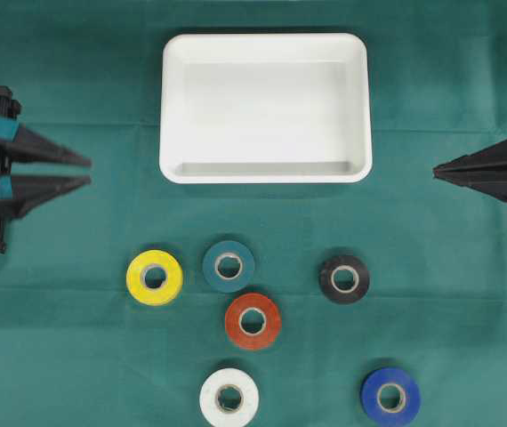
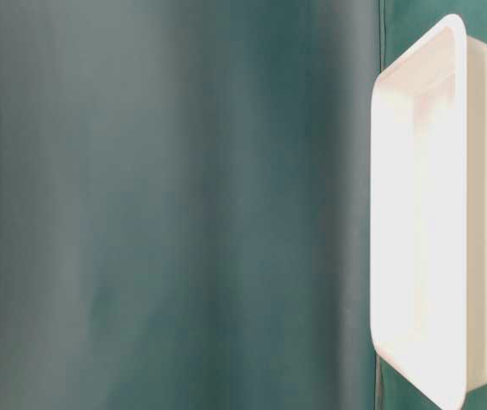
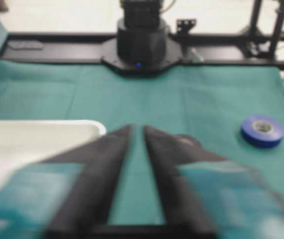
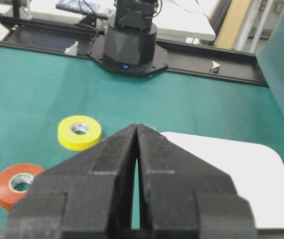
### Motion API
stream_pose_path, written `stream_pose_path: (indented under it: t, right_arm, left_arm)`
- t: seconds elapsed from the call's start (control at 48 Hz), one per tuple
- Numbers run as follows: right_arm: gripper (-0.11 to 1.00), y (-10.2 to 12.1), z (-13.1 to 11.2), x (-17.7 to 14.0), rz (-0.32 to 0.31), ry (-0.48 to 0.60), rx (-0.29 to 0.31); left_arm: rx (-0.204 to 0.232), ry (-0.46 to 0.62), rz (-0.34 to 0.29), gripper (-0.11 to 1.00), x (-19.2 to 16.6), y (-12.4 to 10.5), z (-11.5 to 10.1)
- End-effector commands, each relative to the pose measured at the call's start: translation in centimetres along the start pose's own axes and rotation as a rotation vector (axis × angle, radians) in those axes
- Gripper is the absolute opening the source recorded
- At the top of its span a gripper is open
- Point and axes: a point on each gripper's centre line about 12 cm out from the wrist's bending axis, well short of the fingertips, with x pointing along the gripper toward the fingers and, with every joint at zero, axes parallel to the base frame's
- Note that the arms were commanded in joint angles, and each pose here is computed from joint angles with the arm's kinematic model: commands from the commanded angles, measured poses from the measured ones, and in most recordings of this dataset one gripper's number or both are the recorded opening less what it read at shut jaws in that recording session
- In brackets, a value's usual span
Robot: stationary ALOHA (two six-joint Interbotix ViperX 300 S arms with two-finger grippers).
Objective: Pick up the tape from a random location and place it into the white case.
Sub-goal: 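Open the left gripper and start moving it toward the tapes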
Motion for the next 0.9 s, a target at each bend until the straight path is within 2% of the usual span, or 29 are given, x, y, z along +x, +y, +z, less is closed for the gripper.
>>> stream_pose_path:
  t: [0.0, 0.042, 0.083, 0.146, 0.209, 0.313, 0.375, 0.647, 0.73, 0.876]
  right_arm:
    - [0.01, 0.0, 1.0, 0.2, 0.0, -0.025, 0.002]
    - [0.04, 0.0, 1.0, 0.2, 0.0, -0.025, 0.002]
    - [0.12, 0.0, 1.0, 0.2, 0.0, -0.02, 0.002]
    - [0.28, 0.0, 0.9, 0.2, 0.0, -0.014, 0.005]
    - [0.48, 0.0, 0.9, 0.2, 0.0, -0.009, 0.002]
    - [0.78, 0.0, 0.8, 0.2, 0.0, 0.003, 0.002]
    - [0.89, 0.0, 0.9, 0.2, 0.0, 0.008, 0.002]
    - [0.9, 0.0, 0.9, 0.3, 0.0, 0.011, 0.002]
    - [0.9, 0.0, 0.8, 0.3, -0.002, 0.014, 0.002]
    - [0.9, 0.0, 0.8, 0.3, -0.002, 0.018, 0.002]
  left_arm:
    - [0.0, -0.015, -0.003, 0.46, 0.3, -0.1, 0.8]
    - [0.002, -0.015, -0.003, 0.59, 0.2, -0.1, 0.8]
    - [0.002, -0.014, -0.003, 0.71, 0.2, -0.1, 0.8]
    - [0.002, -0.012, -0.003, 0.87, 0.2, -0.1, 0.8]
    - [0.002, -0.012, -0.003, 0.97, 0.2, -0.1, 0.8]
    - [0.002, -0.012, -0.003, 0.98, 0.2, -0.1, 0.8]
    - [0.002, -0.012, -0.003, 0.98, 0.2, -0.1, 0.8]
    - [-0.012, -0.012, -0.005, 0.98, 0.3, -0.1, 0.9]
    - [-0.026, -0.012, -0.031, 0.98, 0.2, -0.6, 0.9]
    - [-0.024, 0.002, -0.104, 0.98, 0.1, -2.1, 0.7]
